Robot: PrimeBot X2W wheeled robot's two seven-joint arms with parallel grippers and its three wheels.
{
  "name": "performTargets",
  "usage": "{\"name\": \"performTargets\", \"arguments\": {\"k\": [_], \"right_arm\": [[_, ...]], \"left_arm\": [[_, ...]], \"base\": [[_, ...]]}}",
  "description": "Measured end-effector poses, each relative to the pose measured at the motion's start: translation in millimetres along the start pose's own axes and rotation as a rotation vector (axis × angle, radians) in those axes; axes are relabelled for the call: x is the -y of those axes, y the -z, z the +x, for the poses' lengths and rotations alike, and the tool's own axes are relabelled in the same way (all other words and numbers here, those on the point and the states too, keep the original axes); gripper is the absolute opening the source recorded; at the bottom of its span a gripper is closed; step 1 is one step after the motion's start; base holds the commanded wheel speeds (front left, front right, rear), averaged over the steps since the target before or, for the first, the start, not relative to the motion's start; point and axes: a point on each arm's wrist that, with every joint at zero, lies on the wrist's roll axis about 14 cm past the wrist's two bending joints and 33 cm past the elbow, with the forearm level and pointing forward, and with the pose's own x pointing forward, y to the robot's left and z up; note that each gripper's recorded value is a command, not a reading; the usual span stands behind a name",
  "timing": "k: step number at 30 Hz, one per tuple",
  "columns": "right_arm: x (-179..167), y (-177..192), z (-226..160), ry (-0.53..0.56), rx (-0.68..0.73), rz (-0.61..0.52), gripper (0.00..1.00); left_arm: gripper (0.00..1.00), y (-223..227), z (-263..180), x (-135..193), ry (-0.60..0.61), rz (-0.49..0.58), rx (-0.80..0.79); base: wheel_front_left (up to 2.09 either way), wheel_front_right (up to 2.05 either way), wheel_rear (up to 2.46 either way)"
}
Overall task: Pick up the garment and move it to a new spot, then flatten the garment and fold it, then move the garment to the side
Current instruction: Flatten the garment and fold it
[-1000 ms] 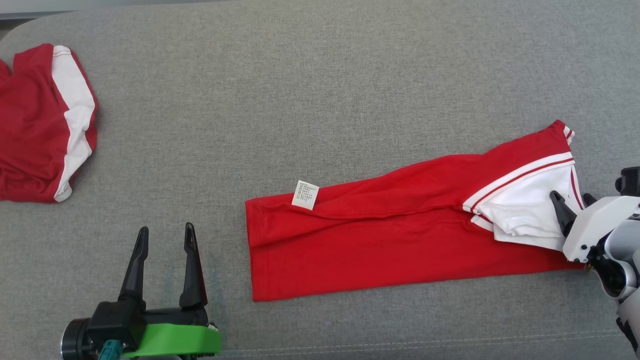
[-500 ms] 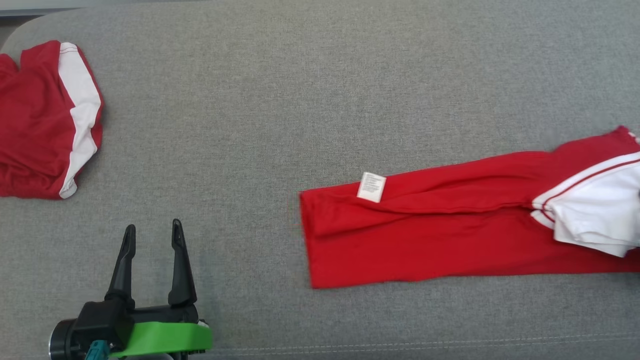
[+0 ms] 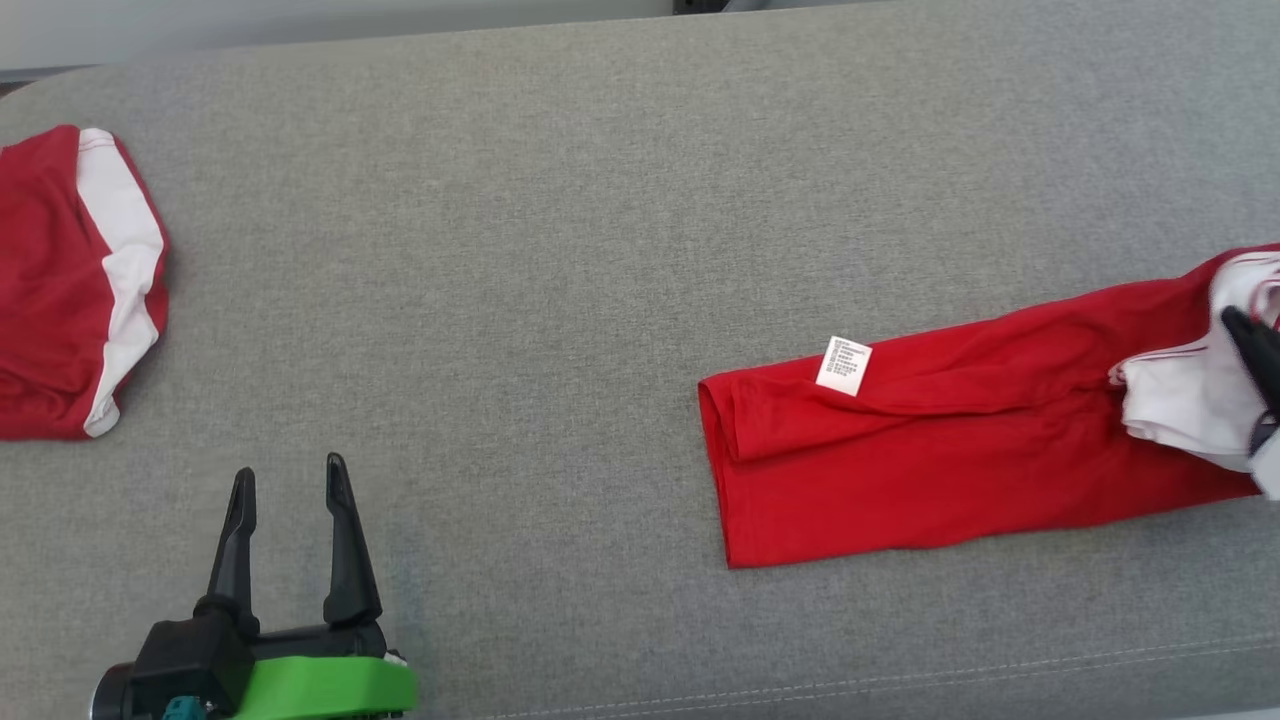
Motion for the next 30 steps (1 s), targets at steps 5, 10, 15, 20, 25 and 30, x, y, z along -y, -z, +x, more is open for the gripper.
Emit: {"name": "performTargets", "arguments": {"k": [5,10,15,20,25,30], "right_arm": [[-84,12,-10,-0.218,0.001,-0.02,0.0],[-157,40,-13,-0.355,-0.033,-0.001,0.0],[-199,63,0,-0.395,-0.07,-0.01,0.0],[-245,83,6,-0.471,-0.119,-0.021,0.0],[-265,92,12,-0.504,-0.143,-0.057,0.0],[-280,105,10,-0.534,-0.187,-0.074,0.0]], "left_arm": [[1.0,0,-2,8,0.022,-0.008,-0.002],[1.0,-3,-2,17,0.047,-0.012,0.008],[1.0,-1,-2,19,0.057,-0.008,0.002],[1.0,0,-5,15,0.047,-0.006,-0.001],[1.0,3,-8,12,0.036,-0.005,-0.011],[1.0,6,-11,8,0.023,-0.003,-0.023]], "base": [[0.0,0.0,0.0],[0.0,0.0,0.0],[0.0,0.0,0.0],[0.0,0.0,0.0],[0.0,0.0,0.0],[0.0,0.0,0.0]]}}
